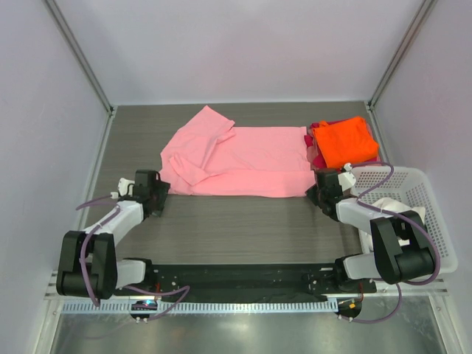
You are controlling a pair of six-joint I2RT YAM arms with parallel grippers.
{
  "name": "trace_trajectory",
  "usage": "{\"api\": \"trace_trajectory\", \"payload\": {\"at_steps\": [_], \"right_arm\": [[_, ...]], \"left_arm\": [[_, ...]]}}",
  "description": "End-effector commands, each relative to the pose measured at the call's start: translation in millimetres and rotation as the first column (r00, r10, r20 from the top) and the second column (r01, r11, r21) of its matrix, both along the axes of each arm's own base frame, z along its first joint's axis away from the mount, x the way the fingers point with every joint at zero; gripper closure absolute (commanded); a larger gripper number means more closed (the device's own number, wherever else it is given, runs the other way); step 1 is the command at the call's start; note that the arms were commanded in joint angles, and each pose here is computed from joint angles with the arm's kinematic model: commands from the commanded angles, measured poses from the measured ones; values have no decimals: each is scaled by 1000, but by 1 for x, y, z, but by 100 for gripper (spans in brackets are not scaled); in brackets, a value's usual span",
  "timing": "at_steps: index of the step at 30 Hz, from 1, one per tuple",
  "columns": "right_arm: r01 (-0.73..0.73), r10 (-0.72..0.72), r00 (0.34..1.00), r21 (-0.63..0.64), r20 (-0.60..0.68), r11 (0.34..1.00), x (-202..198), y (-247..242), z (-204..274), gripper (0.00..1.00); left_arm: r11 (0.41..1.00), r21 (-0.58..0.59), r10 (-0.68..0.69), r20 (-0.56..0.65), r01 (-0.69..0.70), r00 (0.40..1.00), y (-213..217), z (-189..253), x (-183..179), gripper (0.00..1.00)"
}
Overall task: Fold and stack the t-shirts
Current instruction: Fold the tshirt
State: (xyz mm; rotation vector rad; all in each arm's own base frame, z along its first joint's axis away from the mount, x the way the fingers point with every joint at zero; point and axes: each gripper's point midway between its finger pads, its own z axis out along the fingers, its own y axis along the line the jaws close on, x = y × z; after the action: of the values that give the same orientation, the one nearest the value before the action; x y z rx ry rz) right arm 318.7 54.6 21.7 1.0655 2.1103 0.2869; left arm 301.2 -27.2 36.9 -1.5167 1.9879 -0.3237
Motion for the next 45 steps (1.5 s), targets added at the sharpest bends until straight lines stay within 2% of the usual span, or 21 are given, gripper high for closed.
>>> {"api": "trace_trajectory", "payload": {"at_steps": [1, 4, 5, 7, 8, 9, 11, 17, 23, 24, 25, 26, 30, 32, 34, 36, 37, 39, 41, 44, 45], "right_arm": [[84, -82, 996, -49, 31, 995, 8, -18, 13, 99], [73, -71, 996, -53, 46, 996, 11, -16, 20, 99], [73, -70, 996, -55, 52, 996, 12, -16, 22, 99], [71, -68, 997, -60, 48, 996, 12, -17, 21, 99], [69, -66, 997, -66, 46, 995, 12, -17, 21, 99], [68, -65, 997, -76, 46, 995, 13, -18, 23, 99], [71, -69, 997, -101, 23, 992, 9, -22, 22, 99], [89, -83, 996, -152, 42, 984, 12, -31, 45, 99], [68, -51, 993, -155, 106, 986, 31, -26, 84, 99], [69, -47, 987, -144, 152, 987, 47, -22, 110, 99], [66, -47, 991, -156, 124, 986, 50, -23, 114, 99], [69, -45, 986, -146, 164, 987, 66, -19, 141, 99], [65, -34, 968, -120, 248, 991, 79, -14, 197, 99], [71, -38, 964, -116, 264, 991, 75, -15, 206, 99], [68, -37, 965, -109, 261, 992, 66, -16, 203, 99], [57, -35, 979, -108, 201, 992, 50, -17, 174, 99], [48, -29, 984, -104, 174, 993, 44, -16, 162, 99], [16, -8, 996, -92, 89, 996, 21, -13, 124, 99], [13, -12, 1000, -76, 25, 997, -6, -15, 90, 99], [12, -14, 1000, -63, -23, 998, -36, -18, 58, 99], [11, -13, 999, -59, -31, 998, -42, -18, 53, 99]], "left_arm": [[995, 64, 76, 85, -82, 993, 16, 5, 23, 29], [988, 95, 112, 125, -124, 986, 25, 4, 35, 36], [986, 108, 120, 97, -131, 988, 27, -6, 33, 46], [984, 100, 134, 122, -147, 983, 30, -5, 45, 59], [984, 104, 135, 105, -146, 985, 30, -10, 46, 77], [983, 106, 136, 98, -146, 986, 32, -12, 47, 87], [983, 102, 147, 92, -156, 985, 36, -9, 50, 100], [969, 155, 179, 98, -193, 979, 51, 19, 37, 100], [965, 174, 163, 196, -198, 967, 56, 75, 35, 100], [968, 166, 148, 218, -186, 965, 53, 94, 43, 100], [969, 169, 142, 219, -181, 965, 52, 105, 48, 100], [967, 172, 147, 219, -186, 965, 53, 115, 51, 100], [965, 167, 154, 260, -201, 953, 56, 172, 56, 100], [967, 167, 137, 287, -191, 948, 55, 185, 49, 100], [964, 182, 145, 255, -195, 956, 58, 175, 35, 100], [963, 190, 149, 222, -193, 964, 59, 165, 17, 100], [962, 200, 152, 173, -186, 973, 60, 143, 5, 100], [968, 185, 144, 158, -172, 977, 57, 129, -13, 100], [970, 184, 146, 80, -159, 986, 55, 89, -37, 100], [971, 182, 152, 46, -158, 987, 56, 56, -66, 100], [971, 177, 153, 66, -163, 986, 56, 55, -72, 100]]}}
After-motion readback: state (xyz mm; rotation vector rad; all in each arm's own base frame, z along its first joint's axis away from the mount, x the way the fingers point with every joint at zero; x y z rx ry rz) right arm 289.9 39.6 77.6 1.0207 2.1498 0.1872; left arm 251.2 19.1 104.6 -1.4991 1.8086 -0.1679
